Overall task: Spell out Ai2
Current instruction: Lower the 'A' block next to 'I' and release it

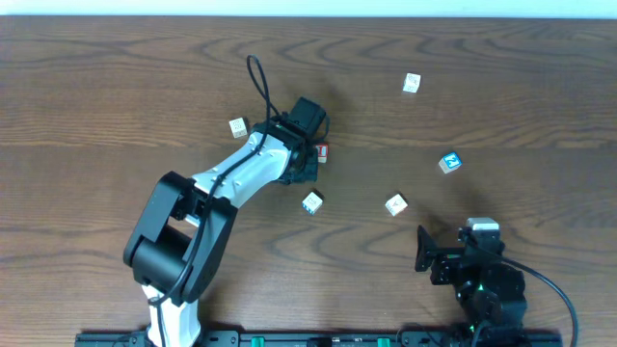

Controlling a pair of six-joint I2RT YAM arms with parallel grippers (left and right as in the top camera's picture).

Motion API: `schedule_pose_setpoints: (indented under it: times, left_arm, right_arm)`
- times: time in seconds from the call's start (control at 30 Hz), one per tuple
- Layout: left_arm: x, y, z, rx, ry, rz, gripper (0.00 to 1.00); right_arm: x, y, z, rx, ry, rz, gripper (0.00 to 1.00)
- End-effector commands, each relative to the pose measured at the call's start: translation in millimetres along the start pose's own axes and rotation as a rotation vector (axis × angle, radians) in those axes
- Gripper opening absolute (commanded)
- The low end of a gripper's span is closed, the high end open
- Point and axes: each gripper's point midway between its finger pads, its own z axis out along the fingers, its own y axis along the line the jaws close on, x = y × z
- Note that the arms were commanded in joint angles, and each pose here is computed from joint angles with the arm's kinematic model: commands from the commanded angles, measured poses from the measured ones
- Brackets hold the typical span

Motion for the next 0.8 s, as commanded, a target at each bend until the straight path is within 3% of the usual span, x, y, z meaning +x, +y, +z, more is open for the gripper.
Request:
schedule_pose_setpoints:
  times: [0.0, 0.23, 0.43, 0.77]
  left_arm:
    - [-23, 6, -38, -0.034, -0.127, 0.001, 0.06]
    - [-41, 25, -44, -0.108, -0.207, -0.027, 0.06]
    - [-42, 38, -22, -0.120, -0.168, -0.061, 0.06]
    - [-22, 21, -6, -0.028, -0.061, -0.073, 0.06]
  right_arm:
    - [1, -1, 1, -0.001, 0.000, -0.002, 0.99]
    - [1, -1, 1, -0.001, 0.000, -0.002, 0.99]
    - [1, -1, 1, -0.001, 0.000, -0.002, 0.99]
    - [1, -1, 1, -0.001, 0.000, -0.002, 0.99]
